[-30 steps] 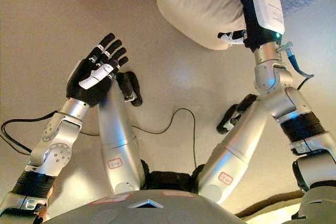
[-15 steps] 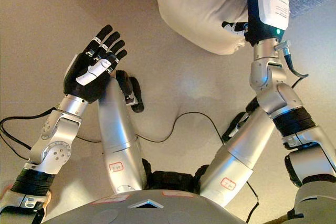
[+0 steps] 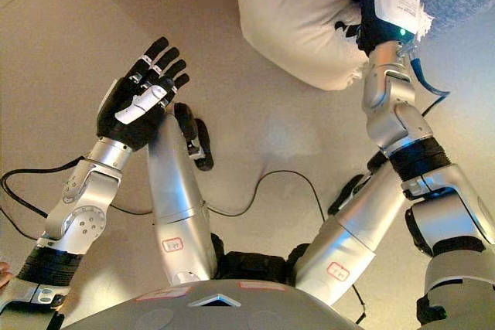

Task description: Pick up the pillow and put it on the sofa.

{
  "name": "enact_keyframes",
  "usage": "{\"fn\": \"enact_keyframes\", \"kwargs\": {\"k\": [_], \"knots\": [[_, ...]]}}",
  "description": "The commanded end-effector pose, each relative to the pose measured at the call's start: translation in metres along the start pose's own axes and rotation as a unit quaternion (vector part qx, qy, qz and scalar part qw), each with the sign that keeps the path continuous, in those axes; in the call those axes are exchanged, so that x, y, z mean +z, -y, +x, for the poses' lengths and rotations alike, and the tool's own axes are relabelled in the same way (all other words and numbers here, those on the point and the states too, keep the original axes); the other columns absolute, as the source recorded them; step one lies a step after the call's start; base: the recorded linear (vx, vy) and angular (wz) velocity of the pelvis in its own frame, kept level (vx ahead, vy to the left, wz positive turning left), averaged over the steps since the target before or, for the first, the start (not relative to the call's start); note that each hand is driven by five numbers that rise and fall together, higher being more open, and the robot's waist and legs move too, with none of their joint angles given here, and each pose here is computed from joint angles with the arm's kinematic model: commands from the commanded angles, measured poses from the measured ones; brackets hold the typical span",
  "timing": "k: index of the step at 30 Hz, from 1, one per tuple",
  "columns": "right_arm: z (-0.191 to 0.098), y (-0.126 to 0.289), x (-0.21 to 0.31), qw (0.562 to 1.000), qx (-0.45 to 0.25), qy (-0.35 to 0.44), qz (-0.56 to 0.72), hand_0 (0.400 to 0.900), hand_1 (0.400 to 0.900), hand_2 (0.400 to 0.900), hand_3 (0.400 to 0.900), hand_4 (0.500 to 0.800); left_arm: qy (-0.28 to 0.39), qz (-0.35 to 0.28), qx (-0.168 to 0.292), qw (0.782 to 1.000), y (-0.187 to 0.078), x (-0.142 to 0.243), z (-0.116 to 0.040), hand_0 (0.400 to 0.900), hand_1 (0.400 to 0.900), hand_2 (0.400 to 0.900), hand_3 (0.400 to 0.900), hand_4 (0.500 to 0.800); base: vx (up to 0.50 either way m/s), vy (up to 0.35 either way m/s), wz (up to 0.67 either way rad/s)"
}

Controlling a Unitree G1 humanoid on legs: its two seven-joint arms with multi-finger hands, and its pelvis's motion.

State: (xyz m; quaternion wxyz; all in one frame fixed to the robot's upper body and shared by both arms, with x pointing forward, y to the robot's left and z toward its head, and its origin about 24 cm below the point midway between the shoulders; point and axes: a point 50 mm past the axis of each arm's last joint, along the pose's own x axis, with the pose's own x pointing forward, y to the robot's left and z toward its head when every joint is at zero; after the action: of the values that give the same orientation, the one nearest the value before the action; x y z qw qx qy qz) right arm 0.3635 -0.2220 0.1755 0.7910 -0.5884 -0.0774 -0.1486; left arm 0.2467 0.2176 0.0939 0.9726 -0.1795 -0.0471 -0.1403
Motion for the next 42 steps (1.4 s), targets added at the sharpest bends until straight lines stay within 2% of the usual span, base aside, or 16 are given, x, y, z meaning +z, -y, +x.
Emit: {"fn": "enact_keyframes", "kwargs": {"k": [1, 14, 18, 25, 30, 35, 39, 42], "knots": [[0.017, 0.026, -0.003, 0.999, -0.042, -0.029, 0.004, 0.400, 0.400, 0.400, 0.400, 0.500, -0.042, -0.039, -0.024, 0.998, 0.019, -0.027, -0.002, 0.900, 0.900, 0.900, 0.900, 0.800, 0.069, 0.019, 0.00], [0.013, 0.021, 0.003, 0.999, -0.050, -0.016, 0.013, 0.400, 0.400, 0.400, 0.400, 0.500, -0.053, -0.049, -0.008, 0.997, 0.019, -0.032, -0.004, 0.900, 0.900, 0.900, 0.900, 0.800, 0.014, 0.006, 0.00], [0.019, 0.035, 0.018, 0.994, -0.100, 0.012, 0.041, 0.400, 0.400, 0.400, 0.400, 0.500, -0.019, -0.045, -0.015, 0.999, 0.021, -0.022, 0.008, 0.900, 0.900, 0.900, 0.900, 0.800, -0.173, -0.018, -0.09], [0.019, 0.072, 0.047, 0.977, -0.182, 0.089, 0.059, 0.400, 0.400, 0.400, 0.400, 0.500, 0.034, -0.038, 0.008, 0.999, 0.022, -0.011, 0.020, 0.900, 0.900, 0.900, 0.900, 0.800, -0.154, 0.019, -0.13], [0.006, 0.100, 0.048, 0.962, -0.234, 0.128, 0.064, 0.400, 0.400, 0.400, 0.400, 0.500, 0.053, -0.027, 0.023, 0.998, 0.021, -0.004, 0.020, 0.900, 0.900, 0.900, 0.900, 0.800, -0.083, -0.013, -0.08], [-0.013, 0.117, 0.035, 0.950, -0.266, 0.149, 0.069, 0.400, 0.400, 0.400, 0.400, 0.500, 0.020, -0.015, 0.040, 0.999, 0.018, -0.009, 0.015, 0.900, 0.900, 0.900, 0.900, 0.800, 0.013, -0.040, -0.05], [-0.026, 0.118, 0.025, 0.950, -0.263, 0.153, 0.075, 0.400, 0.400, 0.400, 0.400, 0.500, -0.005, -0.009, 0.054, 0.999, 0.018, -0.015, 0.011, 0.900, 0.900, 0.900, 0.900, 0.800, 0.097, -0.053, -0.06], [-0.047, 0.111, 0.015, 0.953, -0.241, 0.159, 0.090, 0.400, 0.400, 0.400, 0.400, 0.500, -0.049, -0.002, 0.090, 0.995, 0.012, -0.028, 0.002, 0.900, 0.900, 0.900, 0.900, 0.800, 0.237, -0.095, -0.10]]}}
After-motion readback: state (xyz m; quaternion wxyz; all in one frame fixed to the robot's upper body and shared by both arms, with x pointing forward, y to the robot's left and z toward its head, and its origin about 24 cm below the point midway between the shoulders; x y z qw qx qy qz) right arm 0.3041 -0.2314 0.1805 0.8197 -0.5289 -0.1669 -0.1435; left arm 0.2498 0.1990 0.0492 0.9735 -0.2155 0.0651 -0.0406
